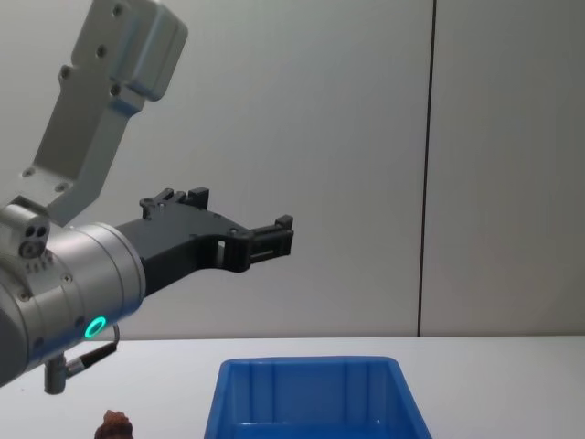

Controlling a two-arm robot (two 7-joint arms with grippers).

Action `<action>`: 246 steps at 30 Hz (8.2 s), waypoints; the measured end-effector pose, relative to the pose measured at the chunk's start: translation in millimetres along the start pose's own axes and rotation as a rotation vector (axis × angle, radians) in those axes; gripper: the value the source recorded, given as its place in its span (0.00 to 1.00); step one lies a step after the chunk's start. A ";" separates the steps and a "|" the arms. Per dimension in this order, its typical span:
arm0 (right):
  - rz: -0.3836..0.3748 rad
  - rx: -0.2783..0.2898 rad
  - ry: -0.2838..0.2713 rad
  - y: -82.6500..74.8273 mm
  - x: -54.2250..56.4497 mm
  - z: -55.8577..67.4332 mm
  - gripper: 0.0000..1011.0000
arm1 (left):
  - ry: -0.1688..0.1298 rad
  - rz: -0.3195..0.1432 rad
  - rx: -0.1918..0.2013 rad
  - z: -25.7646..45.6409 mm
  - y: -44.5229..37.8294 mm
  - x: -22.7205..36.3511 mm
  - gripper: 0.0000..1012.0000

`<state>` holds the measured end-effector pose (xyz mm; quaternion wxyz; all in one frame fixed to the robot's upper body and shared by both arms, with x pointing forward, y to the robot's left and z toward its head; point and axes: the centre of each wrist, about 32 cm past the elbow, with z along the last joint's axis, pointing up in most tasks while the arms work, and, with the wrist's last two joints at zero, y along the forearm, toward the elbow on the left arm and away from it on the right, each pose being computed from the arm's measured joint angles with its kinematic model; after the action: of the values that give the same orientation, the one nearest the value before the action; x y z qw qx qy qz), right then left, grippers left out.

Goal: Pick up the two dolls from the table and place them into the box.

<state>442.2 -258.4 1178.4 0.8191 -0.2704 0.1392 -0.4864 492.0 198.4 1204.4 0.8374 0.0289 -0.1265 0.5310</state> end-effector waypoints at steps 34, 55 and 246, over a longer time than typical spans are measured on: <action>-0.018 -0.070 -0.014 54.2 -26.1 13.5 0.49 | 0.000 0.000 0.000 0.0 0.0 0.0 0.99; -0.075 0.012 -0.023 49.3 -24.3 22.4 0.38 | 0.000 0.000 0.000 0.0 0.0 0.0 0.99; -0.505 0.337 0.304 -57.8 73.8 17.0 0.99 | 0.428 0.050 0.813 -52.8 40.4 74.6 0.48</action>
<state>444.9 -339.5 1228.3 0.6758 -0.0814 0.1058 -0.7249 495.5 291.4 1168.1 0.7521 0.2416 0.2675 0.5518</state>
